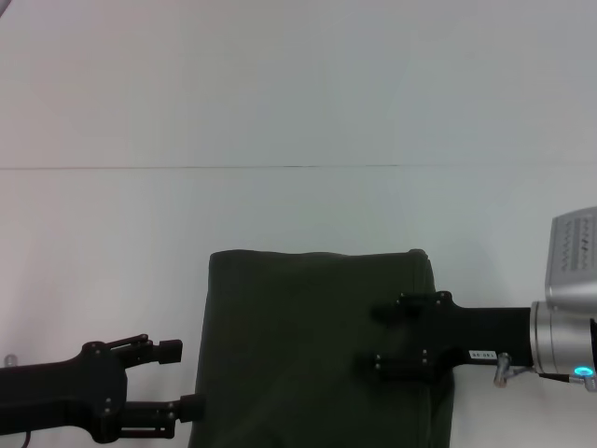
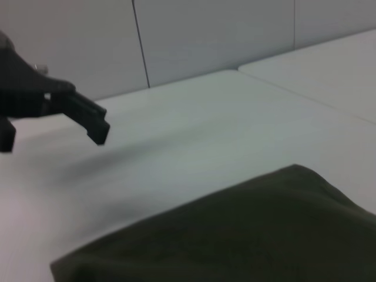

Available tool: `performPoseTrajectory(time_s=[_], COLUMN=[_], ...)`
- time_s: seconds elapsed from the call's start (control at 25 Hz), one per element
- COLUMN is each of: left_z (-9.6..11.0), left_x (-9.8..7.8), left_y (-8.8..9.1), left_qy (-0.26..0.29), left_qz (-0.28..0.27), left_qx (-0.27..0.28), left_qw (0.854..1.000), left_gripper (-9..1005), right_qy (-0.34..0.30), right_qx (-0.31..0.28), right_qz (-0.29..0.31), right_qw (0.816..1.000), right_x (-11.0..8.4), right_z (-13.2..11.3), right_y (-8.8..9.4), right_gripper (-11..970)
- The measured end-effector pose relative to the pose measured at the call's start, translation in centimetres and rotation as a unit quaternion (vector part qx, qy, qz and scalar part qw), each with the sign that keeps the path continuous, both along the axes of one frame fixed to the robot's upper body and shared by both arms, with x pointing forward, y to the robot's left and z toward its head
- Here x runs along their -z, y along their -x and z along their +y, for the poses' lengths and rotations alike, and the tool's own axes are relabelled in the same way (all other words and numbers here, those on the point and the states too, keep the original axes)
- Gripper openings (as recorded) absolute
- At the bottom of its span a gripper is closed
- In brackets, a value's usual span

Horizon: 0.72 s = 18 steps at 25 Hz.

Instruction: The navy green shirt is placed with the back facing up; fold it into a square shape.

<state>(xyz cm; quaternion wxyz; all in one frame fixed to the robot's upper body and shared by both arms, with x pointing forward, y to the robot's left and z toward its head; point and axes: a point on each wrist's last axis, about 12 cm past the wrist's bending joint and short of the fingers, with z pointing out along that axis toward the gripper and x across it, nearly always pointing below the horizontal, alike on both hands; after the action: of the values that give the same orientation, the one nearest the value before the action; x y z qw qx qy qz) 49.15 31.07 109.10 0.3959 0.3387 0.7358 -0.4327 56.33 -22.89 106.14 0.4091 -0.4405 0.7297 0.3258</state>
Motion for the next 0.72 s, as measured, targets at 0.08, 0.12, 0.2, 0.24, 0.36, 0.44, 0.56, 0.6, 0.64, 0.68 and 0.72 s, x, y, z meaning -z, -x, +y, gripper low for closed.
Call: performPoseTrajectory(time_s=[0.08,0.12,0.2,0.24,0.36,0.44,0.56,0.6,0.64,0.68,0.72], left_z=[0.0,0.0,-0.1,-0.1,0.0,0.0,0.0,0.0,0.0,0.0,0.0], left_x=[0.1,0.1,0.1,0.1,0.1,0.1,0.1,0.1,0.1,0.1,0.1], left_y=[0.0,0.0,0.1,0.1,0.1,0.1,0.1,0.1,0.1,0.1,0.0], left_qy=[0.002,0.002,0.004,0.004,0.004,0.005,0.005,0.006,0.006,0.006,0.005], left_qz=[0.001,0.002,0.003,0.003,0.003,0.002,0.002,0.002,0.002,0.002,0.002], left_qx=[0.000,0.000,0.000,0.000,0.000,-0.001,-0.002,-0.002,-0.002,-0.003,-0.003], left_qw=[1.000,1.000,1.000,1.000,1.000,1.000,1.000,1.000,1.000,1.000,1.000], left_gripper=[934,934,934,934,934,934,934,934,934,934,934], right_qy=[0.010,0.014,0.019,0.021,0.027,0.031,0.036,0.039,0.040,0.042,0.043], right_qx=[0.003,0.003,0.003,0.003,0.002,0.003,0.009,0.011,0.013,0.014,0.016], right_qz=[-0.005,-0.008,-0.010,-0.011,-0.017,-0.019,-0.017,-0.019,-0.020,-0.021,-0.022], right_qw=[1.000,1.000,1.000,1.000,0.999,0.999,0.999,0.999,0.999,0.999,0.999], right_x=[0.5,0.8,1.2,1.4,1.9,2.3,2.7,2.9,3.0,3.1,3.2], right_z=[-0.2,-0.3,-0.3,-0.4,-0.7,-0.9,-1.3,-1.5,-1.6,-1.8,-2.0], right_y=[0.2,0.4,0.6,0.7,1.1,1.5,1.9,2.0,2.1,2.2,2.3], right_gripper=[802,802,802,801,801,801,801,801,801,801,801])
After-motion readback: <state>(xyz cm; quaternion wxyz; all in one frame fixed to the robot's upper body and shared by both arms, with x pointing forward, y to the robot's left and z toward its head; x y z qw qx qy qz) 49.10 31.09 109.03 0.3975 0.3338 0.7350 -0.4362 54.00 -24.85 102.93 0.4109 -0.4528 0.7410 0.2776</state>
